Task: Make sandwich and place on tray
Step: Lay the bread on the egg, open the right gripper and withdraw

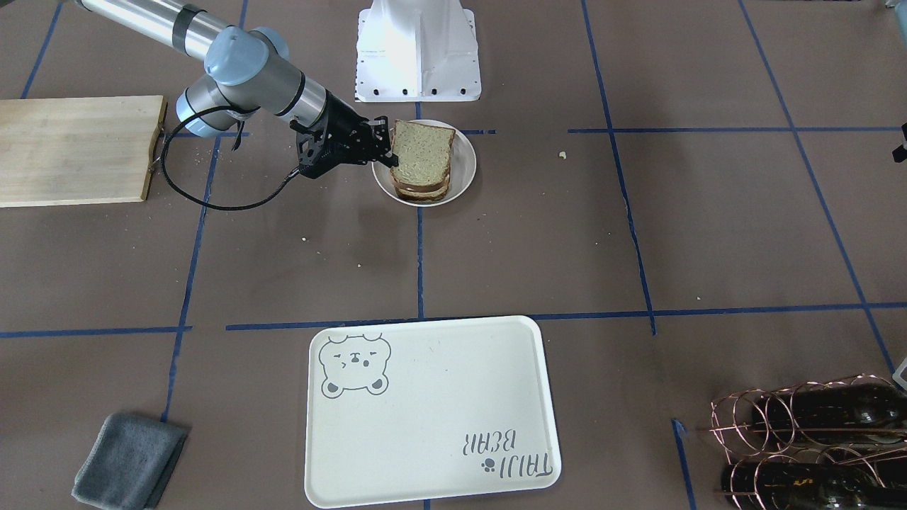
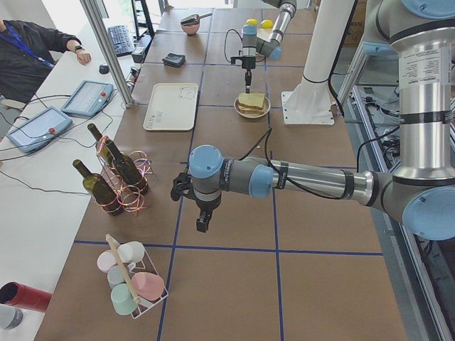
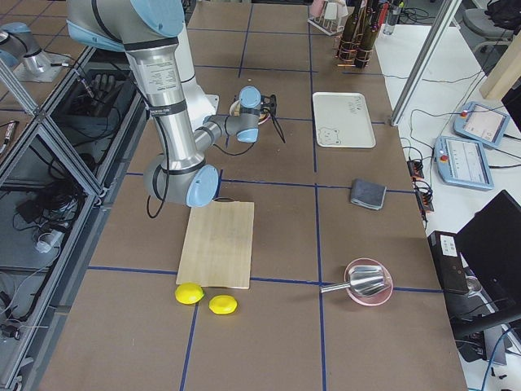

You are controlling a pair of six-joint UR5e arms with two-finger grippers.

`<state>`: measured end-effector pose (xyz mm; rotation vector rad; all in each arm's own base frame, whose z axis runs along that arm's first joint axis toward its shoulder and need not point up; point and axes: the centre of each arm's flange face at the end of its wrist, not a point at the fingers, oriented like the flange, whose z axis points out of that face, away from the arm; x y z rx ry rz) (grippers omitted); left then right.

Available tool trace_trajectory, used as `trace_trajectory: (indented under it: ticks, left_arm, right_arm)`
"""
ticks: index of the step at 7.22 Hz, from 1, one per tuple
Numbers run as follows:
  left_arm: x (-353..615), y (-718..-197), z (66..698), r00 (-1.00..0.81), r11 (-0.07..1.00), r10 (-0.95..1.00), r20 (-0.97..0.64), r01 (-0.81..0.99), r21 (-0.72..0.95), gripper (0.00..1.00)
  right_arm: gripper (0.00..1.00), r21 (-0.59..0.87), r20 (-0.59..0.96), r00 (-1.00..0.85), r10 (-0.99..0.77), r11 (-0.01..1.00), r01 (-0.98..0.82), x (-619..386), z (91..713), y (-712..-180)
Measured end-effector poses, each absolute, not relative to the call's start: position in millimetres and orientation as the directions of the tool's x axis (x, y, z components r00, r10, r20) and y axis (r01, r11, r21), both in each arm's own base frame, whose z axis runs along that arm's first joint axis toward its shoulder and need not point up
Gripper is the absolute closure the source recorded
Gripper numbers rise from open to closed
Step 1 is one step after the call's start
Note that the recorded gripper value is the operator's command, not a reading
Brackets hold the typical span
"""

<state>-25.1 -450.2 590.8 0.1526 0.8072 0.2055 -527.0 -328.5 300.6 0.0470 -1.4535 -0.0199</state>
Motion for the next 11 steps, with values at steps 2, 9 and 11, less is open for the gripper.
trace_trajectory:
  ticks: [2,9,11]
  left_arm:
    - [-25,-450,590,0.673,0.969,0.241,-0.699,-0.124,0.214,0.0]
    - [-18,-503,515,0.635,0.912,0.372,-0.677,-0.114,0.394,0.0]
    - [3,-517,495,0.558,0.878,0.443,-0.701,-0.115,0.464,0.0]
  right_arm:
    - [0.0,0.036,0.99,0.135,-0.033,0.999,-0.024,-520,304,-339]
    - [0.0,0.113,0.829,0.55,-0.101,0.994,0.013,-327,383,-533]
    - [0.0,0.216,0.712,0.654,-0.256,0.966,0.143,-215,454,-565]
